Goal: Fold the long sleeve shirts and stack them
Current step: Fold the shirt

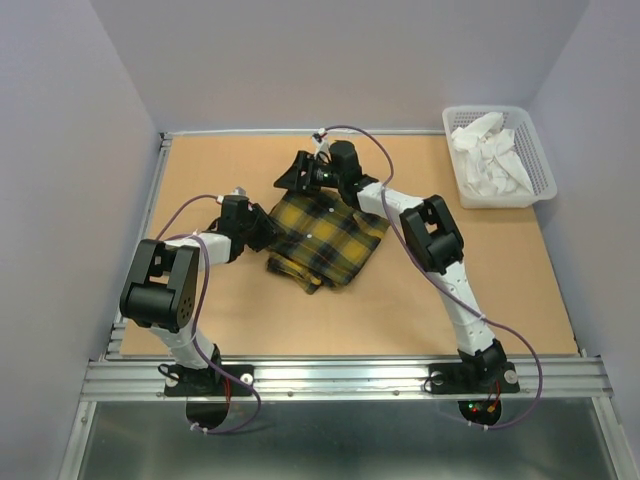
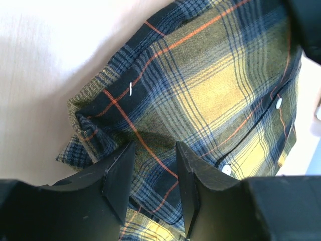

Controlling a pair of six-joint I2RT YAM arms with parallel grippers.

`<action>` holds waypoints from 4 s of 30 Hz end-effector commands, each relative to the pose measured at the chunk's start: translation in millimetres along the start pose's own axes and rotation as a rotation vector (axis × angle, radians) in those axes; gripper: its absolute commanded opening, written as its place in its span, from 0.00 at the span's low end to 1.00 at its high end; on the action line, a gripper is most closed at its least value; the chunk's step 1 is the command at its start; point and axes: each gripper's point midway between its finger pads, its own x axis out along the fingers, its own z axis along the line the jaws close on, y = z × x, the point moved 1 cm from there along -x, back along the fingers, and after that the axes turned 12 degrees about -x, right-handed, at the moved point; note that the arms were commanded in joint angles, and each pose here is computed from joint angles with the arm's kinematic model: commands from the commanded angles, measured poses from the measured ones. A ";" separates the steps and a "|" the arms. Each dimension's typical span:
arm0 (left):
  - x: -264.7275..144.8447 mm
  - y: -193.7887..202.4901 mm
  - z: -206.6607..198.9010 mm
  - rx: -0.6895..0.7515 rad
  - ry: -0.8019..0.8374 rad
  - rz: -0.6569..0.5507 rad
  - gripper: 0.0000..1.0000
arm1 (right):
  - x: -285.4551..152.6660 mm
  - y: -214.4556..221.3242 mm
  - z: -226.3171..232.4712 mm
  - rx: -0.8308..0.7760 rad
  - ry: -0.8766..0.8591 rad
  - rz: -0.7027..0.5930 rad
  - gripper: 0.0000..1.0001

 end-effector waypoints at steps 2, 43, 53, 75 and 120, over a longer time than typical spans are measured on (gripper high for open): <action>-5.3 23.5 32.1 -0.023 -0.094 0.067 0.50 | 4.2 -1.9 -38.4 0.042 0.137 -0.050 0.82; 21.8 -33.9 -11.9 0.155 -0.152 -0.011 0.57 | -157.8 -67.2 -19.9 -0.063 0.281 -0.090 0.78; 9.3 -73.5 -77.0 0.239 -0.054 -0.095 0.75 | -166.1 67.1 76.0 -0.060 0.089 0.183 0.36; 54.6 -72.7 -33.8 0.216 -0.187 -0.081 0.55 | -164.5 225.9 68.0 -0.017 0.114 0.511 0.08; 29.6 -74.5 9.2 0.100 -0.428 -0.154 0.35 | -264.3 48.1 -33.5 -0.119 0.751 0.190 0.59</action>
